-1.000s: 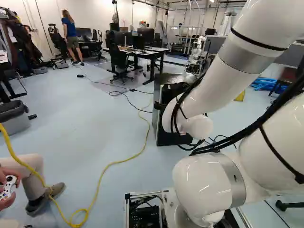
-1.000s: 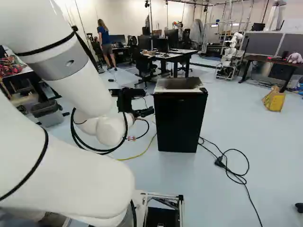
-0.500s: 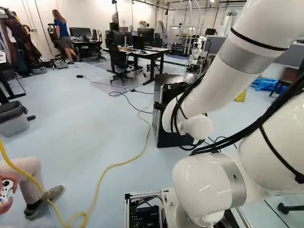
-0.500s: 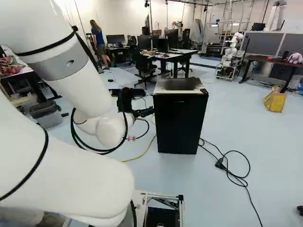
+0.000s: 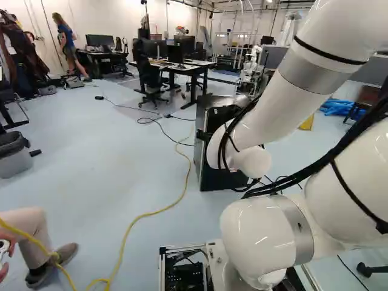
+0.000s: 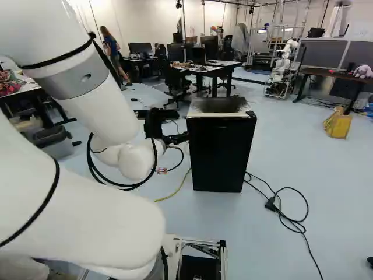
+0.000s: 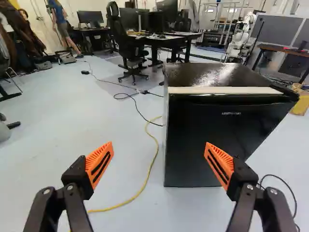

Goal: Grab a drink from the fridge

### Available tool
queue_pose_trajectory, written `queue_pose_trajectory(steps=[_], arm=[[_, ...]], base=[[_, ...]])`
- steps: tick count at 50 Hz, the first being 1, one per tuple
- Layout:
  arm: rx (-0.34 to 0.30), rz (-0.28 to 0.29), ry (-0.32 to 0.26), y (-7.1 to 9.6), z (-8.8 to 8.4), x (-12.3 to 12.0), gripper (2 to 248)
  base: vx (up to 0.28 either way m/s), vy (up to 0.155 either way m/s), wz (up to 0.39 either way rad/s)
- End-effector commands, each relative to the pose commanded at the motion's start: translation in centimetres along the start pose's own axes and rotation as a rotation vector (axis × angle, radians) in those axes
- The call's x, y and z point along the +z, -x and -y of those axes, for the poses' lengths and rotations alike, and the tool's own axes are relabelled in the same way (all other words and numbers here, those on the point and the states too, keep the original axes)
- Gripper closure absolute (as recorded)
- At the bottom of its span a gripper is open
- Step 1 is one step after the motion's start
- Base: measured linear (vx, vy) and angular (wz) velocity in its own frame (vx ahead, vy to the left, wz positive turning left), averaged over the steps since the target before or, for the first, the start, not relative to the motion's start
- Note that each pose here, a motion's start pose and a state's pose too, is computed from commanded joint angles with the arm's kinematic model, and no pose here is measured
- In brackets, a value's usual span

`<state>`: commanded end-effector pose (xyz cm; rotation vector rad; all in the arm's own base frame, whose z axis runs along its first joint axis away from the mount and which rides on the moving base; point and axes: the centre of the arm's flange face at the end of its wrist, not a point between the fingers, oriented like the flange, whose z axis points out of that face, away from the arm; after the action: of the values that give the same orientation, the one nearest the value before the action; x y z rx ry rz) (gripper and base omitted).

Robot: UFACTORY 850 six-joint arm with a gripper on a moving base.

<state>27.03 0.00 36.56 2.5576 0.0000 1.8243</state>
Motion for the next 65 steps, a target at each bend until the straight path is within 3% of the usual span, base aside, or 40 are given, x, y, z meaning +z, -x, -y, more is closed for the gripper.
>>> queue_pose_trajectory(steps=[65], arm=[[0.0,0.0,0.0,0.0,0.0,0.0,3]], base=[[0.037,-0.005,-0.032]])
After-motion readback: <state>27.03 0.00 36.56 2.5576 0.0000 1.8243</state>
